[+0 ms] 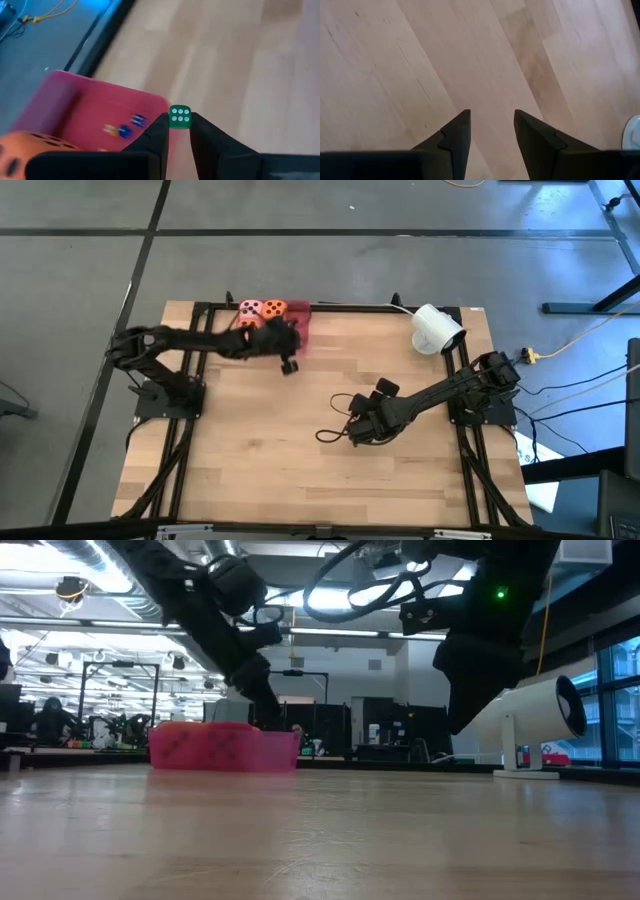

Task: Pick & Place Dice
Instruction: Put the small green die into the red bin

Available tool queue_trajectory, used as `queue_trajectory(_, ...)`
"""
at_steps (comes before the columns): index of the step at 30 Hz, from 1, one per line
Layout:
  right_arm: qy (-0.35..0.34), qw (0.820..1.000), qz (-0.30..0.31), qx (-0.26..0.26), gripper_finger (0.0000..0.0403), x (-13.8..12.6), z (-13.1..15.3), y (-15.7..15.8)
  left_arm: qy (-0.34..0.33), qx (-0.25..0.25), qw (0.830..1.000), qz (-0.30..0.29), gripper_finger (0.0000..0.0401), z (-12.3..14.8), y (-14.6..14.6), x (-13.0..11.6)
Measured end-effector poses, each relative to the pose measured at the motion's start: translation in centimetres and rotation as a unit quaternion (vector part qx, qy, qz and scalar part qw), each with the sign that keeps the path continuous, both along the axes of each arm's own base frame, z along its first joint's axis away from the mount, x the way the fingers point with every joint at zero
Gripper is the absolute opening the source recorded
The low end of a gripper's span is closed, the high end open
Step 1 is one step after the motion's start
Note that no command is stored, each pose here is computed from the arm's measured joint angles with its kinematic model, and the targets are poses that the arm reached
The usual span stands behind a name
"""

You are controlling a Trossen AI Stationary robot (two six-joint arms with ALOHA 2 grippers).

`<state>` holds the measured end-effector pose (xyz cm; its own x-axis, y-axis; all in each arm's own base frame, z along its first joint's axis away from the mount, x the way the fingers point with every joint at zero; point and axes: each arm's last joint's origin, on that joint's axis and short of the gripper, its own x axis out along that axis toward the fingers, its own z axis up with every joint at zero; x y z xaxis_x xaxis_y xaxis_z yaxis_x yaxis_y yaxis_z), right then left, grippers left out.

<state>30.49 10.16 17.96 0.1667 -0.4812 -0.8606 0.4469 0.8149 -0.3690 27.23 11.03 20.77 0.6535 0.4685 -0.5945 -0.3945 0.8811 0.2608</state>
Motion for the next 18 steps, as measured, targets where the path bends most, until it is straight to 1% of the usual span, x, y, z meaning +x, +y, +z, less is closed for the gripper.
queue_trajectory(5,0.0,1.0,0.01,-0.003,0.0153,0.1,0.0,0.0,-0.017,0.022,1.0,-0.001,0.006,2.9,3.3,0.3)
queue_trajectory(8,0.001,1.0,0.02,-0.004,0.0153,0.2,0.0,0.0,0.01,0.011,1.0,0.022,0.006,3.7,5.3,0.6)
queue_trajectory(11,-0.003,1.0,0.022,-0.003,0.0153,0.3,0.0,0.0,0.038,0.001,0.999,0.039,0.006,4.1,7.4,1.6)
queue_trajectory(14,-0.005,1.0,0.021,-0.002,0.0153,0.3,0.0,0.0,0.097,-0.019,0.994,0.043,0.006,3.3,9.4,2.8)
queue_trajectory(18,-0.006,1.0,0.022,-0.002,0.0153,0.3,0.0,0.0,0.202,-0.052,0.975,0.069,0.006,0.9,11.8,3.8)
